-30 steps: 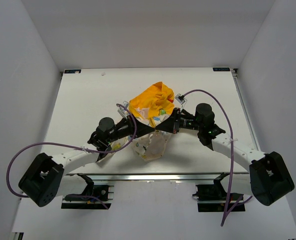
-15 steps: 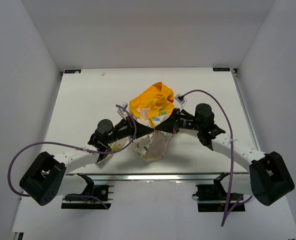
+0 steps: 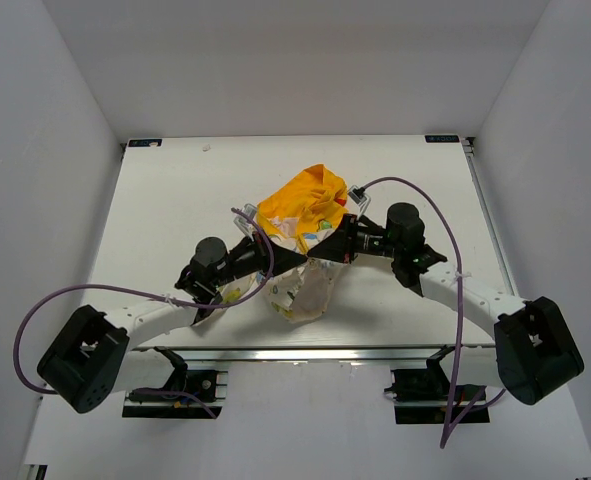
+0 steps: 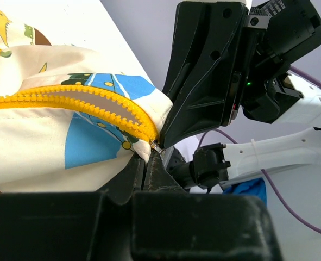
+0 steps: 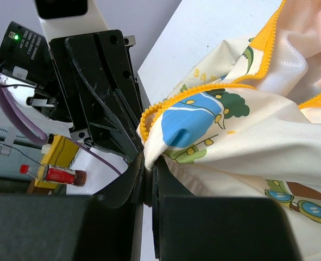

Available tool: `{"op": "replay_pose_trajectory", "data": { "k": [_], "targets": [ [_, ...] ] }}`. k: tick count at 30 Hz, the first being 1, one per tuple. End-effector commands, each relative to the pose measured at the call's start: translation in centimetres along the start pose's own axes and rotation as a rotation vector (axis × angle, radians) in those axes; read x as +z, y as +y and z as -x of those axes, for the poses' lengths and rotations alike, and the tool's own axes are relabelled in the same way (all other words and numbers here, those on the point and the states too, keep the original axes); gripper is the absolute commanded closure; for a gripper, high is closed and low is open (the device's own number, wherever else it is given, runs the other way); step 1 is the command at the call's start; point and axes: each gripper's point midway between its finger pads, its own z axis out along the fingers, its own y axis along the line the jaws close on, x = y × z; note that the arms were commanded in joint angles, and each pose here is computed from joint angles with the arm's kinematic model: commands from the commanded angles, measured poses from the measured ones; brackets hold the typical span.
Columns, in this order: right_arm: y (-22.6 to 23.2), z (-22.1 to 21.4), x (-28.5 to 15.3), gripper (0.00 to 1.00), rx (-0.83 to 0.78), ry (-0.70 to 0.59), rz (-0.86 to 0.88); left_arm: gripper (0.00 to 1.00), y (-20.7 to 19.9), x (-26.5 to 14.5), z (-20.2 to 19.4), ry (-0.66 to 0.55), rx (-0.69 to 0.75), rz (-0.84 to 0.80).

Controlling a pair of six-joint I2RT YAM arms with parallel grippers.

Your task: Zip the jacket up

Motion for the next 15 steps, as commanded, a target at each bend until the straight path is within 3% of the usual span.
{"op": "replay_pose_trajectory", "data": {
  "k": [1,10,15],
  "targets": [
    [3.8,7.3,0.3,1.00,-0.154,-0.223,0.050,1.00,-1.6,-0.8,-4.9,0.201,-0.006,-0.063],
    [3.0,8.8,-0.3,1.00,-0.148,-0.238,0.018,1.00,-2.4,-1.3,-5.6,0.217,0.013,-0.085],
    [2.4,7.0,0.0,1.00,-0.129,-0.163,0.042,1.00,-2.2,-1.2,-5.0,0.180,-0.011,-0.049]
  ]
}}
